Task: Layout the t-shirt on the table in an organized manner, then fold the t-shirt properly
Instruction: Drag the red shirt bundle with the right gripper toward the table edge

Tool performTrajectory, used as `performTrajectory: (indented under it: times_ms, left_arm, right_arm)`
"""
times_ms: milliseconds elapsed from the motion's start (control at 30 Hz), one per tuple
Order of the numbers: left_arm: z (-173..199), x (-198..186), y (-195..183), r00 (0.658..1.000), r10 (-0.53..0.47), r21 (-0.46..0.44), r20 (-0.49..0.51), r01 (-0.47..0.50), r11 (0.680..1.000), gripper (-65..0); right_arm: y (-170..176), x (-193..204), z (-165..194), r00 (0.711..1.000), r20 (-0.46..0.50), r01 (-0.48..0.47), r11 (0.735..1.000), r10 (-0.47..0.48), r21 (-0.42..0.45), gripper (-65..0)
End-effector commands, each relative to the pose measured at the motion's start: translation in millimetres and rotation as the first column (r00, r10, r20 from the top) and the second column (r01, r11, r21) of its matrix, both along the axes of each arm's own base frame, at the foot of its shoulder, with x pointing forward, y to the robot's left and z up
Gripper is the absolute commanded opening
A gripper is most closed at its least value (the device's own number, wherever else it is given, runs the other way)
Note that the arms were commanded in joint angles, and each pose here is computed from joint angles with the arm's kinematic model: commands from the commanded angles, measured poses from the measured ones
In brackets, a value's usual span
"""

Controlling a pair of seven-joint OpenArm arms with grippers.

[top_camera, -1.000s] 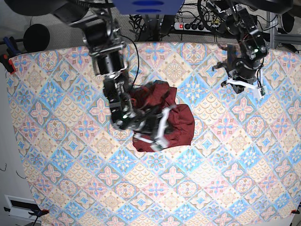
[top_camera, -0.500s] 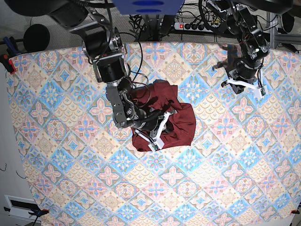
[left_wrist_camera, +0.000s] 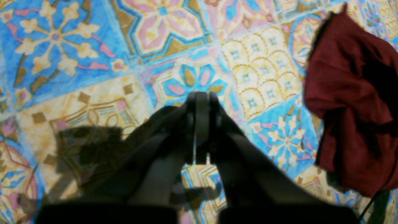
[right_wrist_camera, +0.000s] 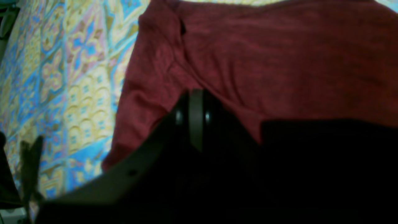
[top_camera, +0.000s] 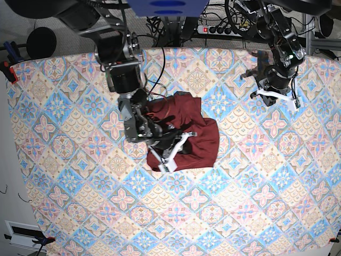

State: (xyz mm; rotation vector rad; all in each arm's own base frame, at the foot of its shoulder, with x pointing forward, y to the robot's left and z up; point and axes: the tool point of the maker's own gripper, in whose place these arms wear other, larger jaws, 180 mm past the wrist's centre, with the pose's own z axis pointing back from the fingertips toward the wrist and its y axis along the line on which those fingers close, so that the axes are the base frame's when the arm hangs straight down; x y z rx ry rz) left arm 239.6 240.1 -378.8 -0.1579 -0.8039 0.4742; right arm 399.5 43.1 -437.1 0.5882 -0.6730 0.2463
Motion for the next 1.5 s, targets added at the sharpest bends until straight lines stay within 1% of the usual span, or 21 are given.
performTrajectory:
  times_ms: [0, 133, 200, 333, 433, 533, 567, 600, 667, 733, 867, 933, 1033, 1100, 1167, 1367, 1467]
  left_arm:
    - [11, 7, 2, 0.999, -0.003, 0.013, 0.042, 0.003, 1.000, -65.0]
    - [11, 7, 2, 0.999, -0.003, 0.013, 0.044, 0.003, 1.000, -65.0]
    - [12, 8, 2, 0.999, -0.003, 0.013, 0.045, 0.003, 1.000, -65.0]
    - [12, 9, 2, 0.999, -0.003, 0.013, 0.048, 0.003, 1.000, -65.0]
    - [13, 9, 2, 0.999, -0.004, 0.016, 0.049, 0.003, 1.000, -65.0]
    - [12, 10, 2, 0.999, -0.007, 0.016, 0.048, 0.006, 1.000, -65.0]
    - [12, 10, 2, 0.999, -0.007, 0.016, 0.048, 0.006, 1.000, -65.0]
    - [12, 10, 1, 0.999, -0.008, 0.015, 0.048, 0.008, 1.000, -65.0]
    - [13, 11, 0, 0.999, -0.009, 0.013, 0.049, 0.009, 1.000, -65.0]
    - [13, 11, 0, 0.999, -0.009, 0.013, 0.051, 0.009, 1.000, -65.0]
    - [14, 15, 0, 0.998, -0.009, 0.011, 0.058, 0.008, 1.000, -65.0]
    - [14, 15, 0, 0.998, -0.010, 0.011, 0.059, 0.009, 1.000, -65.0]
    - [14, 18, -9, 0.998, -0.035, 0.007, 0.058, 0.035, 0.999, -65.0]
    - [13, 20, -15, 0.997, -0.053, 0.004, 0.058, 0.053, 0.999, -65.0]
    - [13, 20, -17, 0.997, -0.057, 0.002, 0.057, 0.057, 0.998, -65.0]
    - [13, 20, -17, 0.997, -0.057, 0.000, 0.059, 0.057, 0.998, -65.0]
    - [13, 21, -17, 0.997, -0.057, 0.000, 0.060, 0.057, 0.998, -65.0]
  right_arm:
    - [-44, 5, -16, 0.998, -0.031, 0.046, 0.989, -0.051, -0.139, -64.8]
    - [-88, 11, -12, 0.990, -0.006, 0.138, 0.979, -0.141, -0.152, -64.8]
    - [-107, 17, -6, 0.987, 0.027, 0.162, 0.972, -0.160, -0.171, -64.8]
    - [-125, 17, 1, 0.993, 0.061, 0.109, 0.976, -0.100, -0.188, -64.8]
    - [-139, 18, 3, 0.993, 0.071, 0.110, 0.972, -0.097, -0.208, -64.8]
    - [-146, 28, 21, 0.988, 0.132, 0.111, 0.968, -0.083, -0.224, -64.8]
    - [-146, 32, 33, 0.983, 0.173, 0.098, 0.969, -0.059, -0.225, -64.8]
    - [-141, 30, 43, 0.978, 0.207, 0.062, 0.973, -0.016, -0.222, -64.8]
    - [-131, 20, 54, 0.965, 0.255, 0.002, 0.976, 0.055, -0.219, -64.8]
    - [-128, 15, 67, 0.951, 0.299, -0.004, 0.974, 0.073, -0.226, -64.7]
    - [-121, -3, 83, 0.933, 0.340, -0.025, 0.965, 0.116, -0.260, -64.5]
    - [-111, -10, 91, 0.919, 0.364, -0.050, 0.961, 0.150, -0.271, -64.6]
    - [-92, -23, 111, 0.886, 0.414, -0.091, 0.953, 0.210, -0.289, -64.7]
    - [-86, -34, 114, 0.878, 0.418, -0.107, 0.948, 0.232, -0.301, -64.7]
    - [-84, -44, 114, 0.879, 0.409, -0.118, 0.942, 0.246, -0.314, -64.7]
    - [-84, -68, 82, 0.917, 0.313, -0.148, 0.939, 0.248, -0.310, -64.7]
    - [-88, -75, 54, 0.942, 0.235, -0.164, 0.939, 0.240, -0.301, -64.7]
